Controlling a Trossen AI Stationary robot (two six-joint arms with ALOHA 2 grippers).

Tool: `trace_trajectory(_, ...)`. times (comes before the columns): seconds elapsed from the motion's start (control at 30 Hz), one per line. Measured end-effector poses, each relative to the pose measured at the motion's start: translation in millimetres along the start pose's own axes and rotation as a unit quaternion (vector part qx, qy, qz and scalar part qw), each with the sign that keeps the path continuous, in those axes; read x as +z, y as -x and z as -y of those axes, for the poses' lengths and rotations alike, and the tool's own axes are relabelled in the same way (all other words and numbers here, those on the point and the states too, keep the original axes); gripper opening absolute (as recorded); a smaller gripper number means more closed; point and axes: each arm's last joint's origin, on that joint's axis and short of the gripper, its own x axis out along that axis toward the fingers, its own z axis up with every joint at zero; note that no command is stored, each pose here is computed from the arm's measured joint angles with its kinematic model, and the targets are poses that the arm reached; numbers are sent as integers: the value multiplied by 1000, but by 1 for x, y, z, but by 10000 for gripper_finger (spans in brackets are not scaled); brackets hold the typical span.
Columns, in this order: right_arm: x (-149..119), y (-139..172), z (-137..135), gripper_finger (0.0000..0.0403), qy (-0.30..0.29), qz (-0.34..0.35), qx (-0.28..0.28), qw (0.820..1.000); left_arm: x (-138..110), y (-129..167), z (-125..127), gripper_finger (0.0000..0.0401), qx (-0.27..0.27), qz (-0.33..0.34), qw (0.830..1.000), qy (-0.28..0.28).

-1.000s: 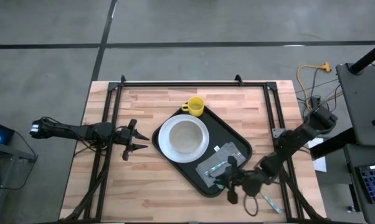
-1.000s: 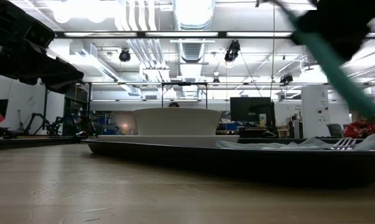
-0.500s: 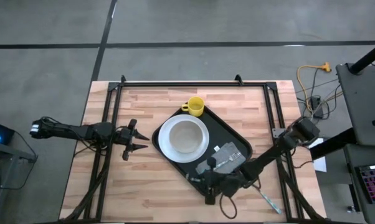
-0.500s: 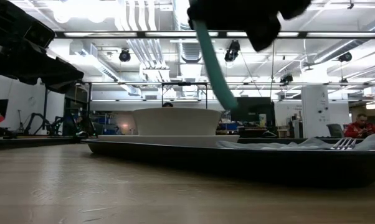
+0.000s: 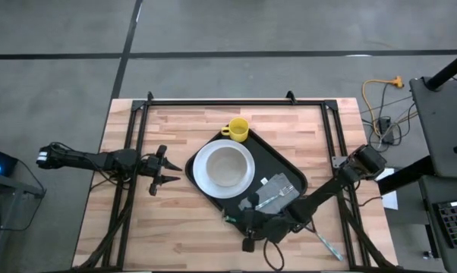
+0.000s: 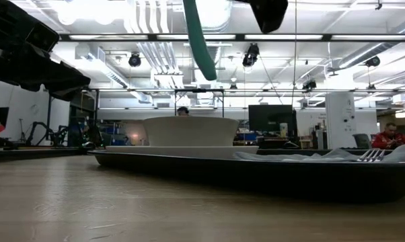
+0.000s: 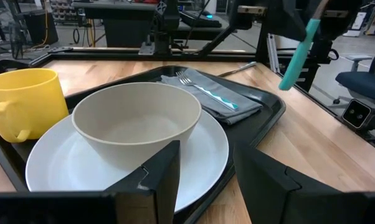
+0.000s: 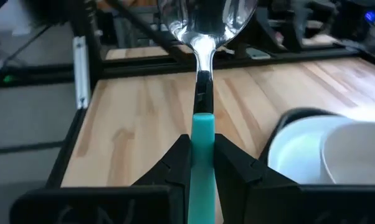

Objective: Set up tray
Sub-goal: Put the blue spoon to the left of the white and blue fork on the gray napkin on the black tray

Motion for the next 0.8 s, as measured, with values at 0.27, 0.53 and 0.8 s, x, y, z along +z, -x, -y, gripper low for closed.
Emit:
trace_trajectory(0.27, 5, -7, 18, 38, -240, 72, -131, 959, 0, 0, 0, 136, 0, 0, 1000, 0)
trace_trajectory(0.53, -5, -4, 29, 38, -409, 147, -218, 874, 0, 0, 0, 136, 0, 0, 1000, 0)
trace_trajectory(0.8, -2, -1, 31, 38, -431, 156, -220, 861, 0, 0, 0, 136, 0, 0, 1000, 0)
